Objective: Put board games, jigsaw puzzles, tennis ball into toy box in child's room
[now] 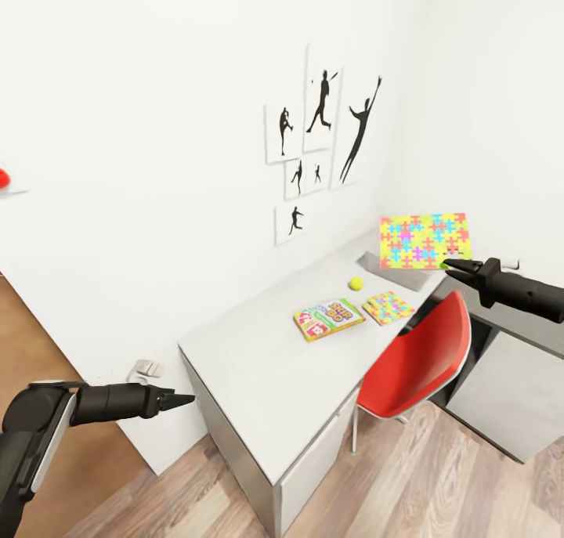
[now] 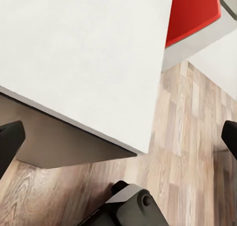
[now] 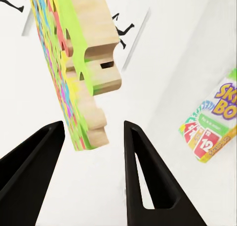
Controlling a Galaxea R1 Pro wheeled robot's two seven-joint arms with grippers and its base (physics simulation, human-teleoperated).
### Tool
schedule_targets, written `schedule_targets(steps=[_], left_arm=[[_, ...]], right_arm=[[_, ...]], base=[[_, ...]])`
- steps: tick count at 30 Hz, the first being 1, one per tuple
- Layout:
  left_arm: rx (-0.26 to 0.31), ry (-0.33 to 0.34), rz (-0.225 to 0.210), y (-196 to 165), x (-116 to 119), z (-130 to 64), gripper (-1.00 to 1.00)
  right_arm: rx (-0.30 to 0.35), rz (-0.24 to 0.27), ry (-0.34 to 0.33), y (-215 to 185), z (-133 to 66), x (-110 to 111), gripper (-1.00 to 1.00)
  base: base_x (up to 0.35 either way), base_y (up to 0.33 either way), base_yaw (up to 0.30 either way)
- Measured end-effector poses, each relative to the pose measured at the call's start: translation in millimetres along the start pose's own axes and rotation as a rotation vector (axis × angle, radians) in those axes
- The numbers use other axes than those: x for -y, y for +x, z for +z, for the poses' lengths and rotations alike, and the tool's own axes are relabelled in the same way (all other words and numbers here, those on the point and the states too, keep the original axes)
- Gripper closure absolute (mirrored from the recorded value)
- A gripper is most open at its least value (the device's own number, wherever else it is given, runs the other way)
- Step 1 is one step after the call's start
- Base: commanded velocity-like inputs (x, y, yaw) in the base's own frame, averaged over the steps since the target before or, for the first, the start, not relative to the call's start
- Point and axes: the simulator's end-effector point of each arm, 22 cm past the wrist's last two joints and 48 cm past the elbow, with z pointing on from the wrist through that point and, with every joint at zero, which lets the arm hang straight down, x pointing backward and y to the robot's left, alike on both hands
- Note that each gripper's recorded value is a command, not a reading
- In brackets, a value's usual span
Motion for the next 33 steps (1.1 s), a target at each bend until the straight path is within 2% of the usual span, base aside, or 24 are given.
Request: schedule_targets(steps=[5,21,33], left_arm=[[0.001,0.0,0.001,0,1,-0.3,-1.0],[0.01,0.0,0.01,-4,4,-4.0,-1.0],[0.017,0.0,0.016,-6,6,-6.1,-1.0]], right_arm=[[0.0,-0.001,0.0,-1,-0.5,-1,1.0],[0.009,-0.006,-0.009,-3,-4.9,-8,1.0],[0.013,-0.008,-0.016,-4,-7.5,-12,1.0]], base=[[0.115,-0.321,0.113],[0.161,-0.301,0.223],[0.08,-0.327,0.153]])
